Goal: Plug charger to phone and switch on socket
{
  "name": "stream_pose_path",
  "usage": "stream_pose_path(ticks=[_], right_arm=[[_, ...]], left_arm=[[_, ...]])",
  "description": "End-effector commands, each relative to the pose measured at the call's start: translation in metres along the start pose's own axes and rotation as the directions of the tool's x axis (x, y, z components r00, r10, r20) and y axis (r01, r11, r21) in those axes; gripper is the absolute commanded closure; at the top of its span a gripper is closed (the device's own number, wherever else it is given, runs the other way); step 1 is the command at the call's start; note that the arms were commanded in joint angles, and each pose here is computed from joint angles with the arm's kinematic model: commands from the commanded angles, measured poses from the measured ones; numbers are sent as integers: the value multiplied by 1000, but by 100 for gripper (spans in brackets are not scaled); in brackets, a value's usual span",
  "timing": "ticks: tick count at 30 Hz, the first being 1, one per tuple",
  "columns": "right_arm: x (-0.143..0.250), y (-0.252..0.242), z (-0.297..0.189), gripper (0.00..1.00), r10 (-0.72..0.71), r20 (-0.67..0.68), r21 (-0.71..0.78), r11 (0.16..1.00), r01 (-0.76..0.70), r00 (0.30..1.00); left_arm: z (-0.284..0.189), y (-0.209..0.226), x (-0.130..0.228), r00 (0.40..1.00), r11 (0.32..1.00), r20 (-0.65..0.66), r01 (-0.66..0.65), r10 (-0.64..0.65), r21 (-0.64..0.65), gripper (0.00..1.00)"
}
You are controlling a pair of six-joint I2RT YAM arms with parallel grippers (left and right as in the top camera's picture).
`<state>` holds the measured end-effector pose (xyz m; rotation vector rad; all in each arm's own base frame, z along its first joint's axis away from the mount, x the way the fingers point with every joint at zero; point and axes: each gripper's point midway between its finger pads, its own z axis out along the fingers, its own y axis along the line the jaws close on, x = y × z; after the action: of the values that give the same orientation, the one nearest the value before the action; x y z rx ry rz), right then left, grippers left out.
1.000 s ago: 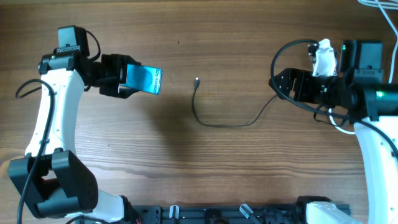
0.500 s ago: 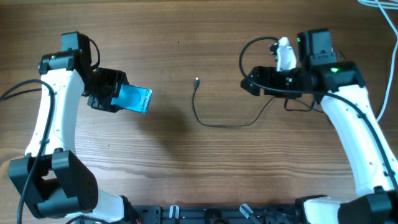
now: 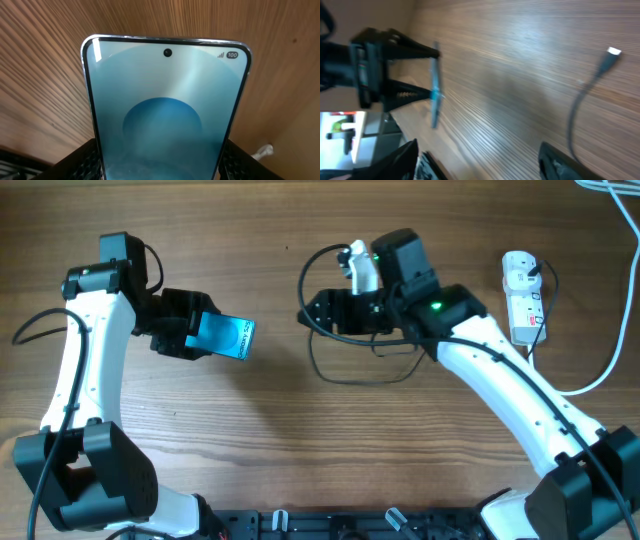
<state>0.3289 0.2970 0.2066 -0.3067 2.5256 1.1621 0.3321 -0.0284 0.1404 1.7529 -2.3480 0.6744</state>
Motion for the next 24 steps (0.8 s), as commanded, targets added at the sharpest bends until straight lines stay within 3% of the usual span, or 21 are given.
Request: stream_pose_path(ticks=[1, 12, 24], right_arm=[[0, 14, 12, 27, 51, 15, 1, 999, -51, 999], [4, 35, 29, 29, 99, 60, 19, 995, -101, 993], [18, 29, 74, 47, 125, 28, 48, 991, -126, 992]], left_arm=[[-10, -9, 18, 996, 997, -80, -22, 27, 68, 42], [1, -22, 41, 991, 993, -92, -85, 92, 81, 41], [0, -28, 61, 978, 991, -188, -71, 92, 117, 41]])
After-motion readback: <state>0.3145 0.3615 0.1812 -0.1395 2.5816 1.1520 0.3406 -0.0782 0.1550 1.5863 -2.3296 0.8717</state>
